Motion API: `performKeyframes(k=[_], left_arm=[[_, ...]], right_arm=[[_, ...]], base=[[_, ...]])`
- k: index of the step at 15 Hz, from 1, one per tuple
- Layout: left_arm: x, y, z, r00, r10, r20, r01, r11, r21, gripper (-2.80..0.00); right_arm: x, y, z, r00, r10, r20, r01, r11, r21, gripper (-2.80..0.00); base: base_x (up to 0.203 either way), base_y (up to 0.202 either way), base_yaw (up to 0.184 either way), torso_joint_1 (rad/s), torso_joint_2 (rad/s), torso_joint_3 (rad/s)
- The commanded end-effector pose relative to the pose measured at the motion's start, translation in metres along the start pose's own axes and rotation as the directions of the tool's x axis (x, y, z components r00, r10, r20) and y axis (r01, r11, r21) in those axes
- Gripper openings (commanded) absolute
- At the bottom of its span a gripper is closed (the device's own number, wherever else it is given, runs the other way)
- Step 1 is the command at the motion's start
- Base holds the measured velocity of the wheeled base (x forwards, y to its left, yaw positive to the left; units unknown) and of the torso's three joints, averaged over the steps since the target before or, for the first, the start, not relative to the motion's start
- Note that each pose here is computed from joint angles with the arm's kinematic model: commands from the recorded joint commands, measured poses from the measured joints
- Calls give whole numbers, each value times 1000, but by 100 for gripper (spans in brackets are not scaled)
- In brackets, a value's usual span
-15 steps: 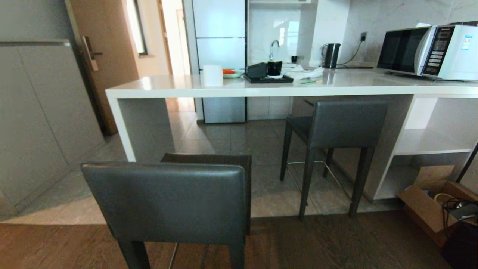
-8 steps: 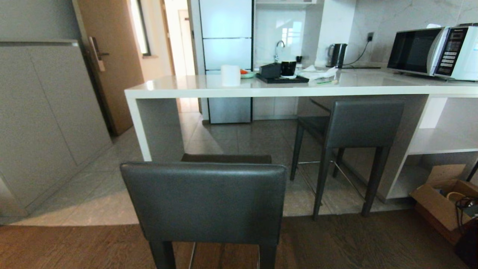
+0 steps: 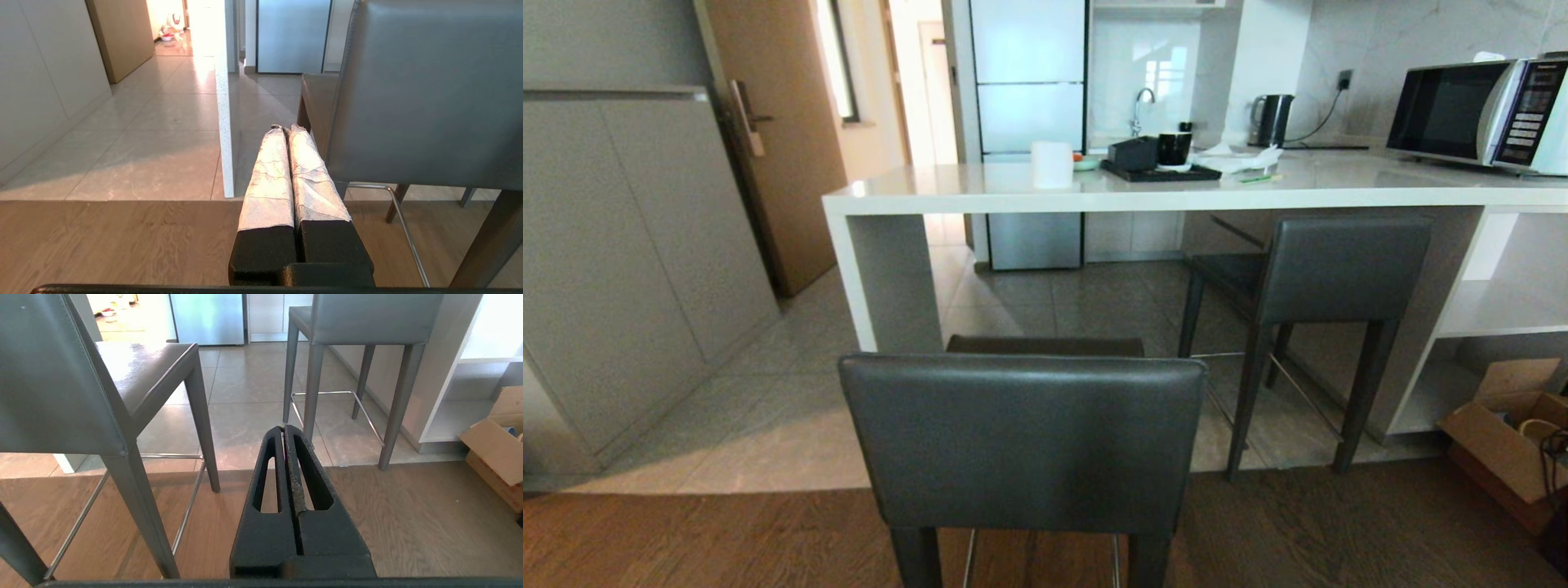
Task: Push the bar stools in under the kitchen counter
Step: Push the gray chair back under the dining table
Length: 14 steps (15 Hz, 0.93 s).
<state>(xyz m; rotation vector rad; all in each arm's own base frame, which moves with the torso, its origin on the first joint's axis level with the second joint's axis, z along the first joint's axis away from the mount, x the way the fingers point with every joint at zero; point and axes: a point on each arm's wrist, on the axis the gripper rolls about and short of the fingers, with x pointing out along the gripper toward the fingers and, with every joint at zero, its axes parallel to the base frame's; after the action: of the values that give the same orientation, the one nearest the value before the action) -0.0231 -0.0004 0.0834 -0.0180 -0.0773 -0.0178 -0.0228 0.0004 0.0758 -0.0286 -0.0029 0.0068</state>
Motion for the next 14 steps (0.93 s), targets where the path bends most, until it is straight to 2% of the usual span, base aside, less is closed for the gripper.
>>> performKeyframes(k=[1, 3, 5, 7, 10, 12, 14], left_arm=[[0, 0, -3, 1000, -2, -7, 2, 1000, 1, -280], [0, 0, -1, 1000, -19, -3, 19, 1000, 17, -280], [1, -2, 20, 998, -63, 13, 63, 998, 14, -280], [18, -2, 44, 994, -88, -64, 87, 996, -10, -280], [69, -3, 66, 981, -107, -164, 102, 994, -40, -280], [112, -3, 67, 969, -123, -216, 112, 992, -63, -280], [154, -5, 59, 960, -140, -243, 124, 989, -80, -280]], right_arm=[[1, 0, -2, 1000, 0, -10, 0, 1000, 0, -280], [0, 0, -1, 1000, 7, 1, -7, 1000, -4, -280], [-3, 0, 18, 999, 18, 40, -18, 1000, -7, -280], [5, -1, 46, 1000, 24, 0, -24, 1000, 8, -280], [34, -2, 78, 996, 30, -90, -26, 999, 38, -280], [63, -3, 95, 994, 28, -109, -23, 999, 44, -280], [94, -4, 106, 991, 26, -130, -20, 999, 46, -280]], base=[[0, 0, 0, 0, 0, 0], [0, 0, 0, 0, 0, 0], [0, 0, 0, 0, 0, 0], [0, 0, 0, 0, 0, 0], [0, 0, 0, 0, 0, 0], [0, 0, 0, 0, 0, 0], [0, 0, 0, 0, 0, 0]])
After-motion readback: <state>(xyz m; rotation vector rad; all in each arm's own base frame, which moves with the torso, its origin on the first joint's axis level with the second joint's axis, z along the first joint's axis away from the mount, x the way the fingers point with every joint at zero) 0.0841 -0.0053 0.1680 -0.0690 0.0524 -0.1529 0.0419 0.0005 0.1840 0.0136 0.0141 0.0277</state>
